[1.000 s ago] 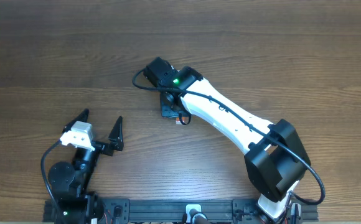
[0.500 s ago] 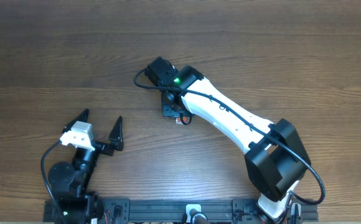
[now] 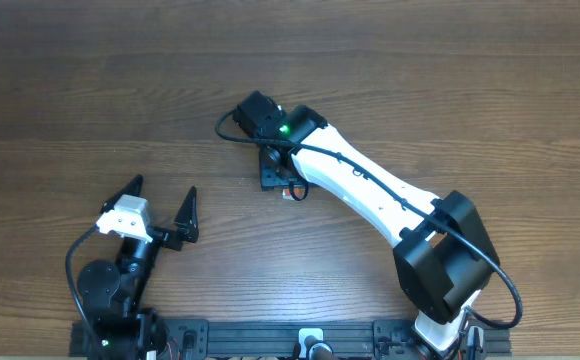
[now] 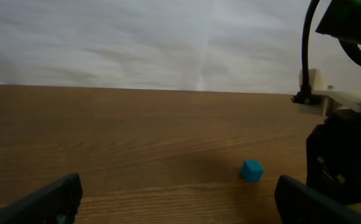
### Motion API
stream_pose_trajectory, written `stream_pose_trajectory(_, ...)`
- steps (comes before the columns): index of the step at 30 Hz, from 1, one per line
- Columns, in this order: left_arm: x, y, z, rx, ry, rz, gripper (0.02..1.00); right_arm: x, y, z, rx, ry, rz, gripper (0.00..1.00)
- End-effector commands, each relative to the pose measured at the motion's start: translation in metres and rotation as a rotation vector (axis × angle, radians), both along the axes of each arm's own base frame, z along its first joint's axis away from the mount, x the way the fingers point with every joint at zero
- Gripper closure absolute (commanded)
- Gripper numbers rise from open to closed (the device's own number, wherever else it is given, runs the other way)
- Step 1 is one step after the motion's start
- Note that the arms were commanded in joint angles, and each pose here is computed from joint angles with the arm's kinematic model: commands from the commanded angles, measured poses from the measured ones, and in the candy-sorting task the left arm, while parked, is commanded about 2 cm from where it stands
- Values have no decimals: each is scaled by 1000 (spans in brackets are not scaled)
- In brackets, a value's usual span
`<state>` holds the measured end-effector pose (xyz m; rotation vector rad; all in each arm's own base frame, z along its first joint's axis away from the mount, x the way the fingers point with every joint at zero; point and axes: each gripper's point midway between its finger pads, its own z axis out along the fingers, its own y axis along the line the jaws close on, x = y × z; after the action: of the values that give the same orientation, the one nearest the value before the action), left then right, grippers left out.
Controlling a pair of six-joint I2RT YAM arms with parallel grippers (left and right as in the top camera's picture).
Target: Stack Cubes
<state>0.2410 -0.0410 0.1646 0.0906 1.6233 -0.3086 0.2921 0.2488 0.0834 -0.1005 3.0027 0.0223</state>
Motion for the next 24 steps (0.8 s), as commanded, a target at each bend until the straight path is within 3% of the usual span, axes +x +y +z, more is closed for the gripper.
stream_pose_trajectory(1, -1, -3, -1, 11, -3, -15, 20, 18, -6, 24, -19, -34, 10, 264)
stream_pose_trajectory(9, -1, -3, -1, 11, -3, -15, 23, 45, -7, 59, -37, -66, 29, 259)
stream_pose_trajectory(15, -1, -3, -1, 11, -3, -15, 20, 66, -5, 22, -58, 8, 20, 257)
stream_pose_trajectory(20, -1, -3, -1, 11, -3, -15, 20, 80, 5, -10, 7, 56, 40, 253)
stream_pose_trajectory(24, -1, -3, -1, 11, -3, -15, 23, 94, 5, -31, 16, 52, 21, 253)
